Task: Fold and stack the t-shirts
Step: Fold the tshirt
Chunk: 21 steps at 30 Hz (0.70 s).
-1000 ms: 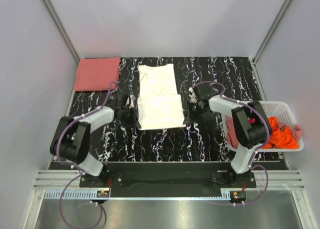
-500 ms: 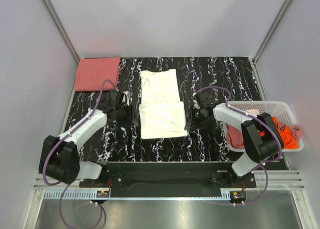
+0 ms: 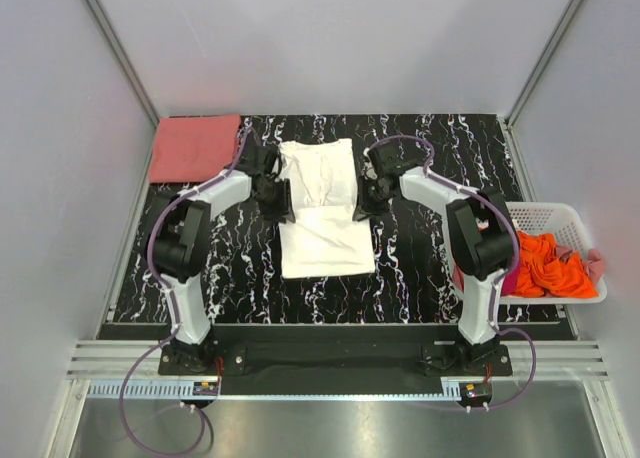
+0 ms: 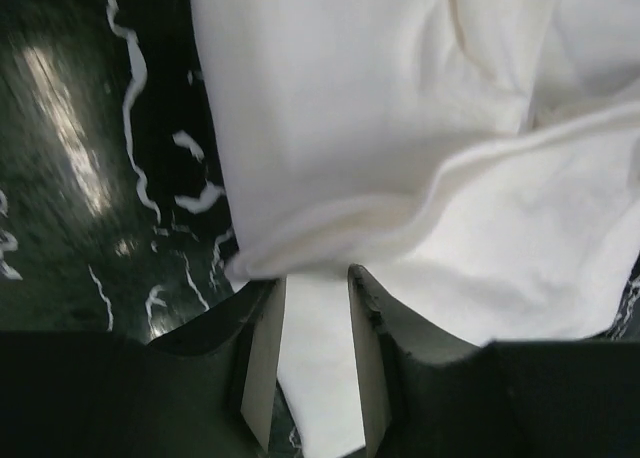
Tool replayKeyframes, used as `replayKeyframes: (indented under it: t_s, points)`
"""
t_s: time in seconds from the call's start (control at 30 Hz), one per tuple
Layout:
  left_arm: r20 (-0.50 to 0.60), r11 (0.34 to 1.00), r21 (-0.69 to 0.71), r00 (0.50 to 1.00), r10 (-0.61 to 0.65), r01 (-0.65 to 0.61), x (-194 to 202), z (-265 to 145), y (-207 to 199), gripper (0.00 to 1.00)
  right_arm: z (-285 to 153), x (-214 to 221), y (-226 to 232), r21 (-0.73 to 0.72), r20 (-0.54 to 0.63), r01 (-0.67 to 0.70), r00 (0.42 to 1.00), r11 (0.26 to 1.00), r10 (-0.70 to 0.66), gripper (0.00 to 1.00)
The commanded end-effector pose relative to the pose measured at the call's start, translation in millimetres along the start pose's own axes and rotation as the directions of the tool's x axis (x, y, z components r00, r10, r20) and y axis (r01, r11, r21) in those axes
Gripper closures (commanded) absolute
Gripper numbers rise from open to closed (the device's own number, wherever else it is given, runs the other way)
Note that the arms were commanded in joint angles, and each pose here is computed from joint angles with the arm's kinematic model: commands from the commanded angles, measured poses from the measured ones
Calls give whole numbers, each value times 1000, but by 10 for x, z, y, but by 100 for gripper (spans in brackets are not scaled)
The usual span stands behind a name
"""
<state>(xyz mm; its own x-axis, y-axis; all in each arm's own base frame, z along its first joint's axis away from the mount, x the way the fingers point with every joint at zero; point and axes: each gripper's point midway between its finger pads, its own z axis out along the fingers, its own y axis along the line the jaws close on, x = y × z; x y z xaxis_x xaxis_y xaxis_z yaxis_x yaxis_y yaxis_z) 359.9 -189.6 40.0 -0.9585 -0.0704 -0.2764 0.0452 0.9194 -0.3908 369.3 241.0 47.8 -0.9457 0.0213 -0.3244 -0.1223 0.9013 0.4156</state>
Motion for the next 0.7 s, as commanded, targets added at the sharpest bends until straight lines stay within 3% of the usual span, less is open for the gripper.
replayKeyframes:
  t_s: [0.0,0.13,0.3,0.47,0.67]
  points:
    - [95,998,-41,995,43,-40,-476,-26,31,64,13,-383,4,19,64,68,996,998,-69,77]
    - [123,996,-87,992,37,-26,-742,19,140,64,175,-575,-108,62,73,77,994,995,-81,76]
    - [82,992,-125,996,22,-12,-756,89,281,63,198,-820,-187,89,103,81,991,993,-90,70]
    - [169,990,-134,983,70,-48,-850,-418,154,60,-110,-865,-83,88,120,83,988,993,-93,62]
    - [184,994,-79,979,86,-72,-300,-890,55,56,-571,-466,35,40,91,1,996,999,-5,47]
